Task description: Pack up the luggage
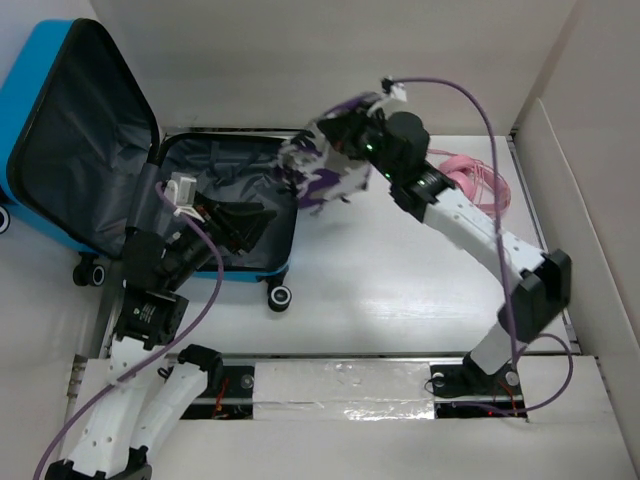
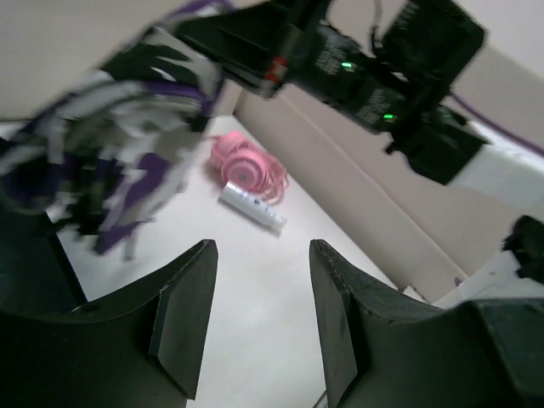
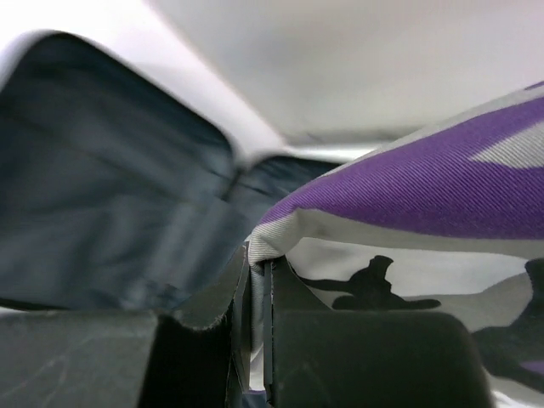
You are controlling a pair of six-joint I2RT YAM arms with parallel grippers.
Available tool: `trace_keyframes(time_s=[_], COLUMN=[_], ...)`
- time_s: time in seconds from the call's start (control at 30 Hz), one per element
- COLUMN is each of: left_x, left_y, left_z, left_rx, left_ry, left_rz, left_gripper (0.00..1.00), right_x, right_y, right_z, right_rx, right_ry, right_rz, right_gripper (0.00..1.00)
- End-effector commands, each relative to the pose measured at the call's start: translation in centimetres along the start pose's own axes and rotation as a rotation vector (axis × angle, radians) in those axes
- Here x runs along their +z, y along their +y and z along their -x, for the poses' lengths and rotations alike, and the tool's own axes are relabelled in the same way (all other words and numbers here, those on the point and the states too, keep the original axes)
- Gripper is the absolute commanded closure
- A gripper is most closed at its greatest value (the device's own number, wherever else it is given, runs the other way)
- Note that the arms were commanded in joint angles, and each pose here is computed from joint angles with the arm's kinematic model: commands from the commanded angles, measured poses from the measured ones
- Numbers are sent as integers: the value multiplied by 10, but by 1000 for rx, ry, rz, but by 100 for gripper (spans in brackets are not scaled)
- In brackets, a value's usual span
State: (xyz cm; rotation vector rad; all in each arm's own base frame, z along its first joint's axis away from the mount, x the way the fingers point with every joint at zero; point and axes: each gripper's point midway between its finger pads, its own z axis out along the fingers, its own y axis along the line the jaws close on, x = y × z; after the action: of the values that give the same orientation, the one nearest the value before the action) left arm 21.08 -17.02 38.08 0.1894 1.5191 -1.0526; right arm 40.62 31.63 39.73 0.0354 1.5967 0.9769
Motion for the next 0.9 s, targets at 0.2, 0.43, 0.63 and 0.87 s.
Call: trace_keyframes(time_s=[0.2,0.43,0.63,0.87], left_x=[-29,-41,-33,-21], left_y=[-38,-25,-8,2], left_z=[63,55,30,12], left_rx=[86,106,79,57], left_ry=[-216,-211,-150,-83], left_rz=[-13,65,81,71], left_gripper=[56,55,55,55], right_x=[53,105,67,28], right_y=[210,137,27,-5], right_z=[88,-126,-272,-230], right_rx=[107,175,274,133], right_ry=[-352,33,419,407], right_rz=[651,523,399,204], right_gripper=[100,100,92,24])
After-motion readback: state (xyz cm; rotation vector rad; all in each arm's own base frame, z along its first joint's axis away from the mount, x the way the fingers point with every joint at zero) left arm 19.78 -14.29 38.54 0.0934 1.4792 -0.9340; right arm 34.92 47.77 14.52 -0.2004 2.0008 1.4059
